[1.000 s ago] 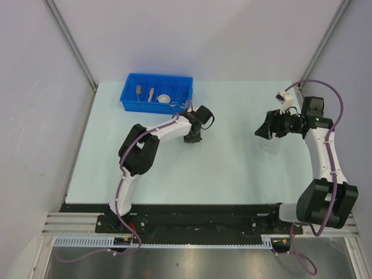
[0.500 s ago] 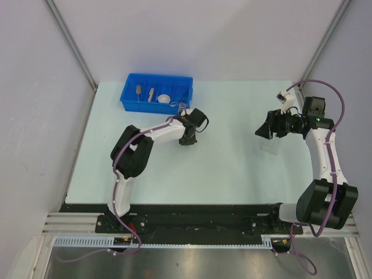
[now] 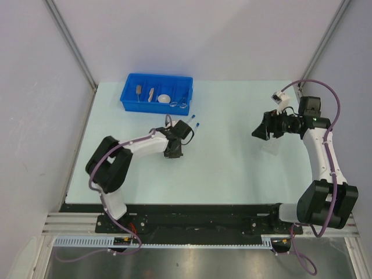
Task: Organize the chemistry lab equipment
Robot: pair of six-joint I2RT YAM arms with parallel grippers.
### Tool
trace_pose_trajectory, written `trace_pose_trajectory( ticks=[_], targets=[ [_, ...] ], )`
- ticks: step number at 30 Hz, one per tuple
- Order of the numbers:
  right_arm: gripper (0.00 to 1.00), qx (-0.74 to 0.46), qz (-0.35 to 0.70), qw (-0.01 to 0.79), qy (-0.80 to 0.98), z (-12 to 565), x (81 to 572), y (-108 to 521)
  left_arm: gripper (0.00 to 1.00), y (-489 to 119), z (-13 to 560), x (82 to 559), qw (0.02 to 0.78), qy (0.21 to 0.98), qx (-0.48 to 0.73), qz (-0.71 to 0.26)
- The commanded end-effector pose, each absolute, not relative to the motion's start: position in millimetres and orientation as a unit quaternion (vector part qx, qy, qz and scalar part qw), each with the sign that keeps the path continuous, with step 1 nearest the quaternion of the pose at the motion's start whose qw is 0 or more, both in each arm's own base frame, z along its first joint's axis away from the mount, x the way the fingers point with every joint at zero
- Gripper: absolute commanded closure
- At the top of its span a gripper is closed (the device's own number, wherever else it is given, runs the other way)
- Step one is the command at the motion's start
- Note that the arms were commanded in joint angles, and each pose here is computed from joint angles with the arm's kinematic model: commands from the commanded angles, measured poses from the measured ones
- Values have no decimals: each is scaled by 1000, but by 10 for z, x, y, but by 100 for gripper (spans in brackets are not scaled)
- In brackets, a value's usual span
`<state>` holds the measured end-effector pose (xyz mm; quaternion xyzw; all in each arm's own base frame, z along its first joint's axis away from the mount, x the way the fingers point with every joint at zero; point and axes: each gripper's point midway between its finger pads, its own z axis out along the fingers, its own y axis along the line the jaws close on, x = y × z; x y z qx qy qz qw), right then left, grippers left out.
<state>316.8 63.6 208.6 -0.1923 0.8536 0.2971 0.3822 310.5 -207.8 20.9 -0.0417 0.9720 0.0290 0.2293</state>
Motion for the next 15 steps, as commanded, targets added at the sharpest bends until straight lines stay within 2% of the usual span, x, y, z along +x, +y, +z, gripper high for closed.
trace_pose_trajectory(
  ticks=[1,5,7,8,10,15],
  targets=[
    [24,-244,302,387,836,2170,3072,848,100,-2014,476,2981,268,963,-8,-24],
    [24,-293,305,365,830,2088,2964,1054,100,-2170,763,2904,308,944,35,-116],
    [24,-328,319,341,821,2041,2825,1252,100,-2268,751,2755,300,936,82,-163],
    [24,-341,326,335,816,2031,2781,1319,100,-2393,936,2807,334,915,98,-202],
    [23,-359,341,322,807,2031,2687,1451,100,-2552,1028,2601,332,891,144,-274],
    [23,-368,424,280,779,2189,2478,1901,100,-2882,1576,2462,399,798,202,-404]
  ],
)
